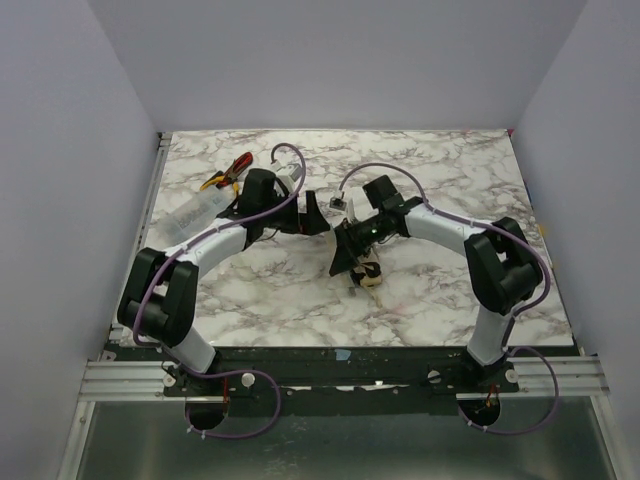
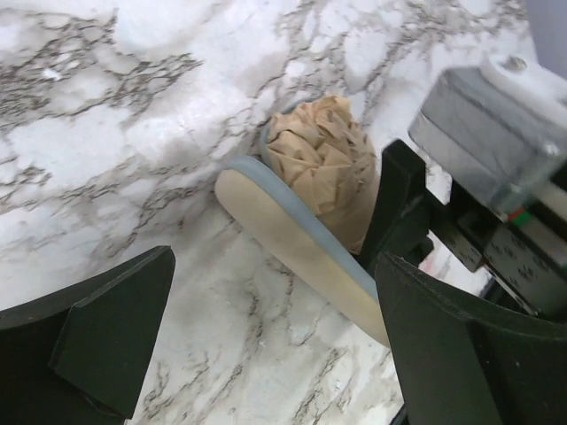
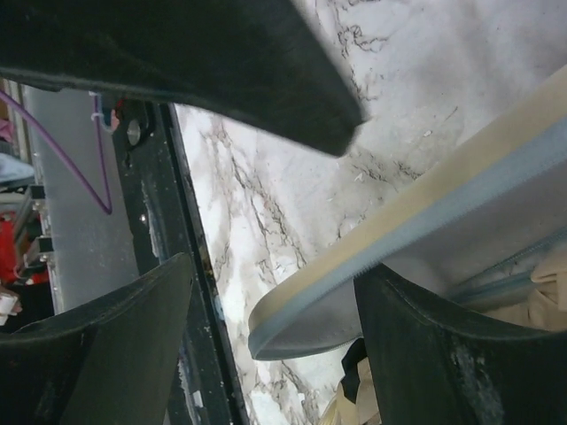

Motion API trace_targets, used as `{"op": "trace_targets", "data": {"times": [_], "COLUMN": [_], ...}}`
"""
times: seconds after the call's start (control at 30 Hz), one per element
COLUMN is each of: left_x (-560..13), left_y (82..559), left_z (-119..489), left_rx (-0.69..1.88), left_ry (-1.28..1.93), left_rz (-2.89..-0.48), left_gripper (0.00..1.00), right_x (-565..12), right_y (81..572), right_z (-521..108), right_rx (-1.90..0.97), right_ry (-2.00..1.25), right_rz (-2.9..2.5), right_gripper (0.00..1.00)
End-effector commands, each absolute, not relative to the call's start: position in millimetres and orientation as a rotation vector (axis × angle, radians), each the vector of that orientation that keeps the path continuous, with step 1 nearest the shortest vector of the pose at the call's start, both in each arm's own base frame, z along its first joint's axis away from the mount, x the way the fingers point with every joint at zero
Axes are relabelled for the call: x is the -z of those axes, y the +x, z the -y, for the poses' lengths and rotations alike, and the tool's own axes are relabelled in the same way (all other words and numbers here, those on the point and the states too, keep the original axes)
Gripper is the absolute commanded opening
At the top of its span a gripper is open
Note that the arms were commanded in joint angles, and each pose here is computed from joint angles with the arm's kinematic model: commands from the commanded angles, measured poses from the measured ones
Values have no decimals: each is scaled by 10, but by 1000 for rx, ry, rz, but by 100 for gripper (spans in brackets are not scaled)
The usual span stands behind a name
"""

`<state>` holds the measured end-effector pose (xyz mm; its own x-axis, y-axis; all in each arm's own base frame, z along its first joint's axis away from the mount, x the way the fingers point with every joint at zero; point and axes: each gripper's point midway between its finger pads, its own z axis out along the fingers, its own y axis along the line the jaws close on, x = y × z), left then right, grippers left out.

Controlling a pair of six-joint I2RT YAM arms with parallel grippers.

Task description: Open the umbrella

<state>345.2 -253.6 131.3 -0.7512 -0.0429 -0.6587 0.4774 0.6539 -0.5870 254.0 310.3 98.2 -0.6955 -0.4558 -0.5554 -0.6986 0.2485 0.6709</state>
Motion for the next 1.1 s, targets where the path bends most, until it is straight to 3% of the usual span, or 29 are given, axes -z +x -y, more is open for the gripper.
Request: {"op": "trace_targets", "data": {"times": [0.0, 0.43, 0.83, 1.07], "left_x": [-1302, -962, -1153, -735], "left_y": [3622, 3480, 3305, 3316], "left_z": [2327, 2644, 2871, 2734], "left_rx": [844, 903, 1151, 945], "left_ry": [228, 259, 215, 180], "left_rz": [-2294, -2407, -2285, -2446], "left_gripper": [98, 99, 98, 99], "right_x": [-886, -738, -711, -789], "right_y": [2670, 2602, 2455, 2452], "right_z": [-3215, -3167, -3197, -3187], "right_rx": [-1274, -1110, -1102, -1098], "right_ry": [-1131, -1186, -1253, -1235], "right_rz": [-2237, -2213, -2185, -2187], "right_gripper": [78, 82, 82, 82]}}
